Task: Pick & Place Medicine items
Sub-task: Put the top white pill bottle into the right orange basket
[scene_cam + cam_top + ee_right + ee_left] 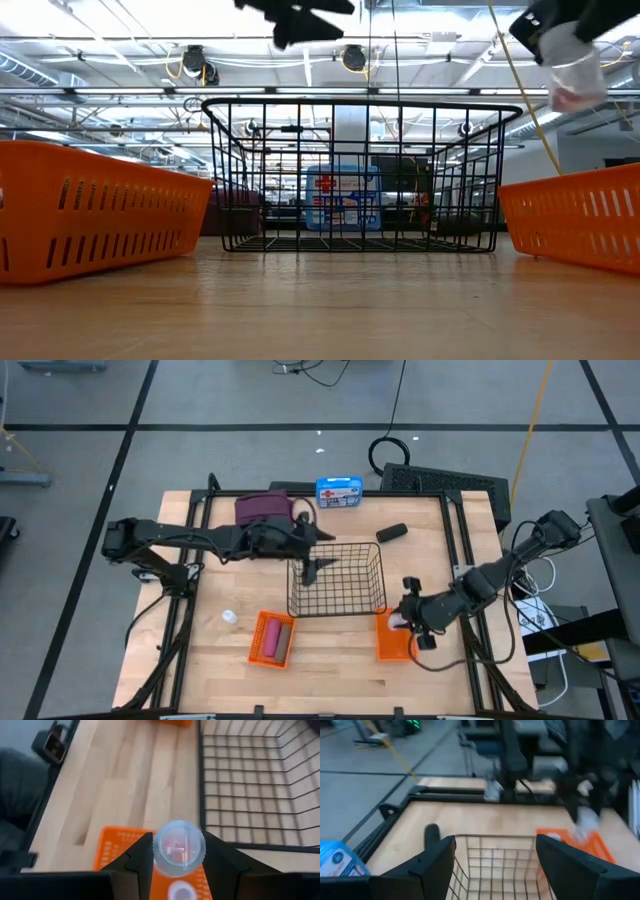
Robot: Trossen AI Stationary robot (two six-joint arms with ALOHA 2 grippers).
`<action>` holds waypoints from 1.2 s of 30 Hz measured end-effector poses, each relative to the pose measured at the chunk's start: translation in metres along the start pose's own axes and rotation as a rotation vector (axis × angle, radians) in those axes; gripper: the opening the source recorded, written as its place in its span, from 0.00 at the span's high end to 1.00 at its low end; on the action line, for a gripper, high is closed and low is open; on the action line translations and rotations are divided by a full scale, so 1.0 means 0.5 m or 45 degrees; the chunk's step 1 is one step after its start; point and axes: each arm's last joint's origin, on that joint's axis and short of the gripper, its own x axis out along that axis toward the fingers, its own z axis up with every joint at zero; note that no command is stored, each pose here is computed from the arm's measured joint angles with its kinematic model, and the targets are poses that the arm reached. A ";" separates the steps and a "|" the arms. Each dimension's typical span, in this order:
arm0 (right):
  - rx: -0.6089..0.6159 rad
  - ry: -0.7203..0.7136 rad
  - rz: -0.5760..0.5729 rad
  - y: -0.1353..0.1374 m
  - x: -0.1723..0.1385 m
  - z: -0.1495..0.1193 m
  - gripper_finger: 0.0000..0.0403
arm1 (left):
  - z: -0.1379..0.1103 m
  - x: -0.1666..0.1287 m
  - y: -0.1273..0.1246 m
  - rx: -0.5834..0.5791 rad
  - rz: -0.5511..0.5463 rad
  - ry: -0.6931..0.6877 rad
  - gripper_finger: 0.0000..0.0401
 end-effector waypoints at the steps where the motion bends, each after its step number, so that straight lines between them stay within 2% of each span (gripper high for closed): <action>1: -0.007 -0.004 0.011 0.004 0.004 -0.004 0.69 | -0.004 -0.001 0.007 -0.043 0.013 -0.047 0.29; 4: -0.011 0.010 0.012 0.010 0.014 -0.023 0.69 | -0.024 -0.005 0.019 -0.143 0.033 -0.087 0.29; 8: -0.014 -0.021 -0.013 0.012 0.030 -0.043 0.69 | -0.032 -0.003 0.020 -0.191 0.032 -0.089 0.30; 14: -0.034 -0.047 -0.018 0.000 0.061 -0.070 0.69 | -0.032 -0.003 0.015 -0.194 0.022 -0.089 0.29; 19: -0.060 -0.137 0.014 -0.014 0.086 -0.083 0.69 | -0.029 -0.004 0.012 -0.190 0.016 -0.104 0.30; 36: -0.071 -0.121 -0.012 -0.051 0.124 -0.139 0.69 | -0.030 -0.004 0.012 -0.186 0.017 -0.102 0.30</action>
